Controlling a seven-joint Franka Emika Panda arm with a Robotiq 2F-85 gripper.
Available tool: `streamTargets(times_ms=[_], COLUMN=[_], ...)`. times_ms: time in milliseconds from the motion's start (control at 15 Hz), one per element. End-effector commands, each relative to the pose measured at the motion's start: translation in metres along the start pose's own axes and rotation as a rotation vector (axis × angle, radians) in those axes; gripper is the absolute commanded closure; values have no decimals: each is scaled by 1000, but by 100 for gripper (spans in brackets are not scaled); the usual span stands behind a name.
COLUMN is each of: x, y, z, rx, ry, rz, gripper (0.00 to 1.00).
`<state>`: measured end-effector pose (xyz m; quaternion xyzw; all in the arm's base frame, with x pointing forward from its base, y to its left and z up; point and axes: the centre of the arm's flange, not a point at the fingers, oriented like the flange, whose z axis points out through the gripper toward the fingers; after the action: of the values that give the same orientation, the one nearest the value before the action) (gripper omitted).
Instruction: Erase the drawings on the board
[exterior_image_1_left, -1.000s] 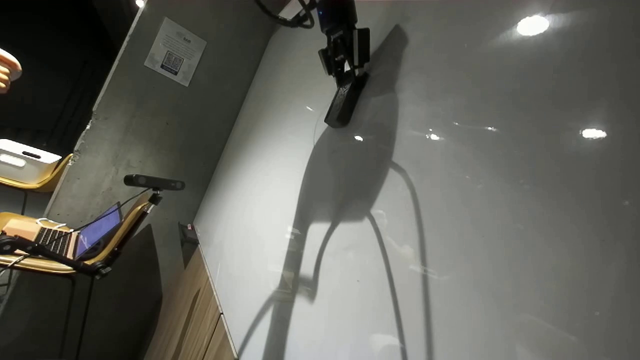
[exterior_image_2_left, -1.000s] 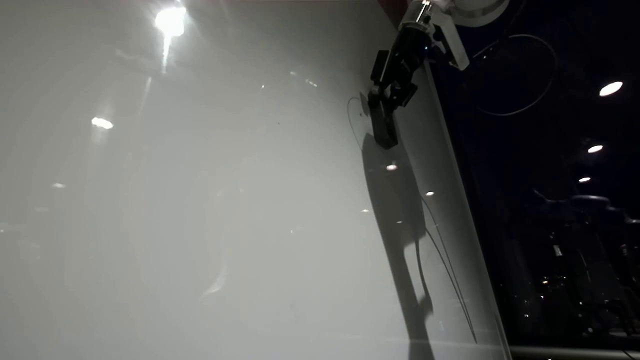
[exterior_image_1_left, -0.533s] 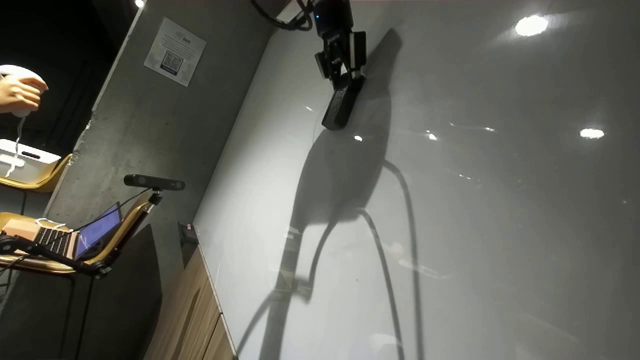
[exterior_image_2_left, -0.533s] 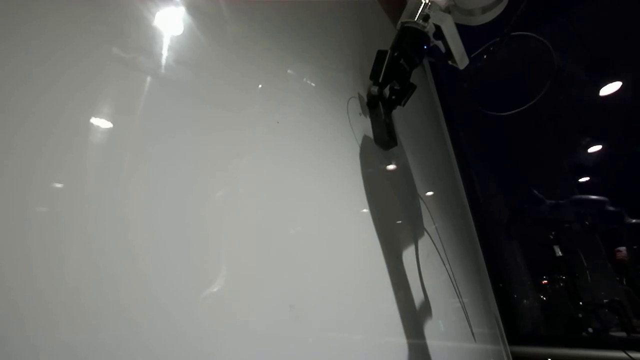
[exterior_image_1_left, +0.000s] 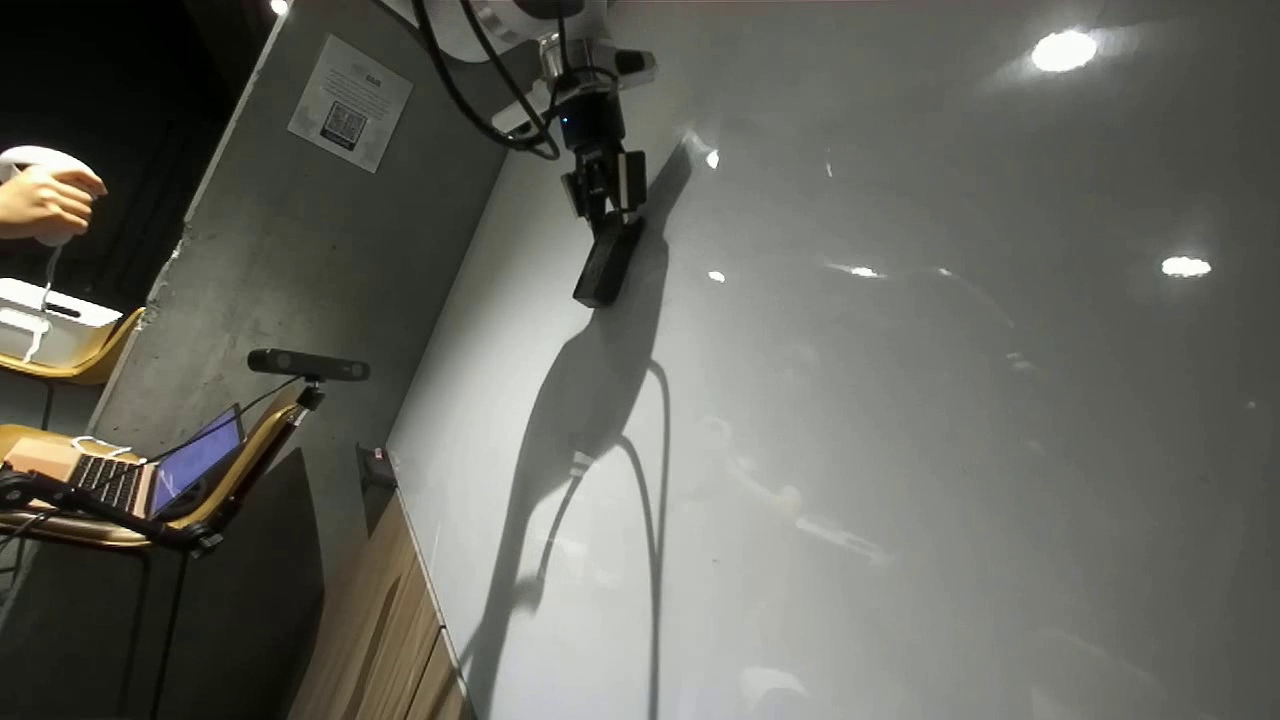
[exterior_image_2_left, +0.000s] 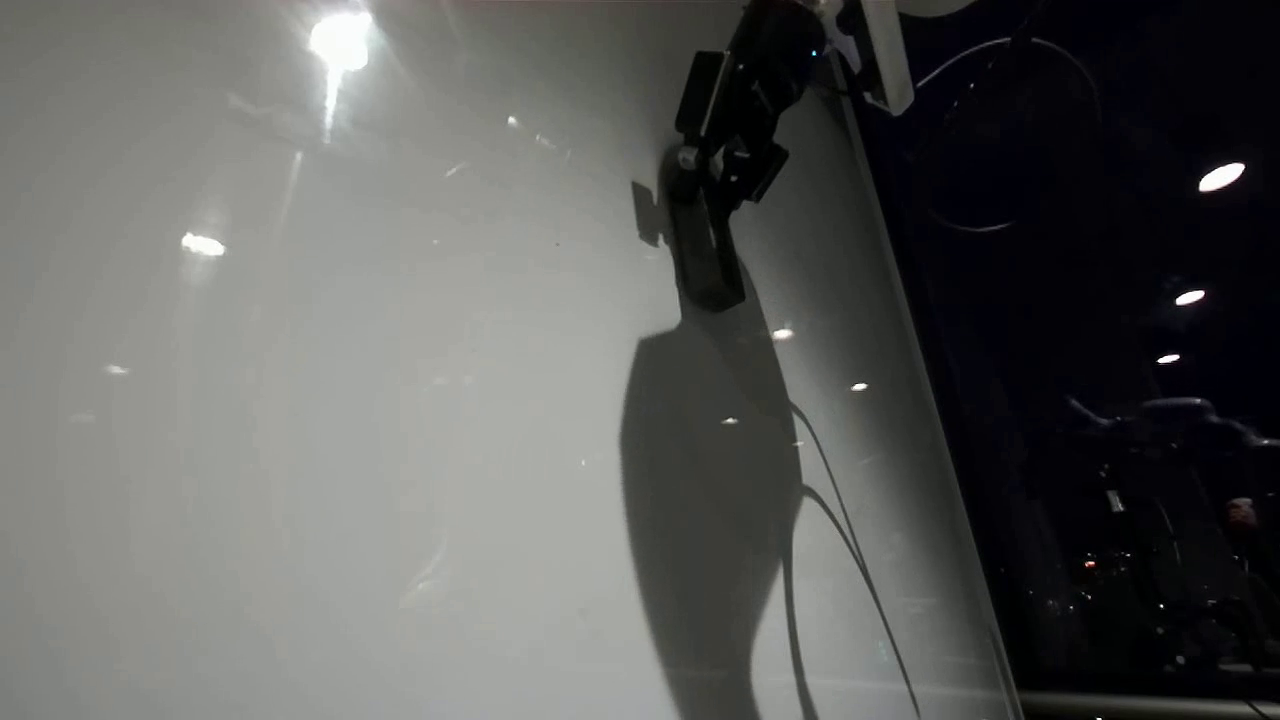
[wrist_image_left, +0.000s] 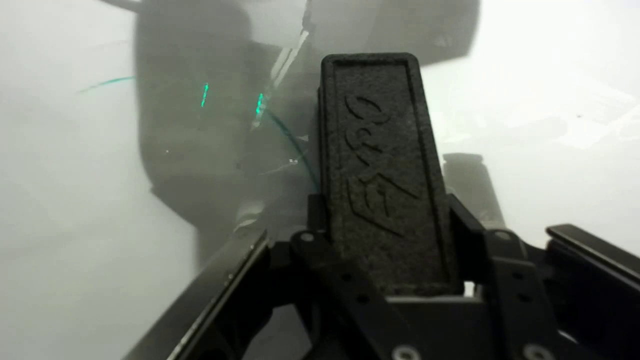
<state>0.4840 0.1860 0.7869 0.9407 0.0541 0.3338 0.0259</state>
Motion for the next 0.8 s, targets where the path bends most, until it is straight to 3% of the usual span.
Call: streamTargets(times_ms=[0, 200, 733], x=[11, 16, 51], y=[-19, -10, 52], z=[24, 30, 33], rx=[-8, -25, -73], ry=[48, 55, 50], rz=[-21, -20, 34], gripper=[68, 68, 68])
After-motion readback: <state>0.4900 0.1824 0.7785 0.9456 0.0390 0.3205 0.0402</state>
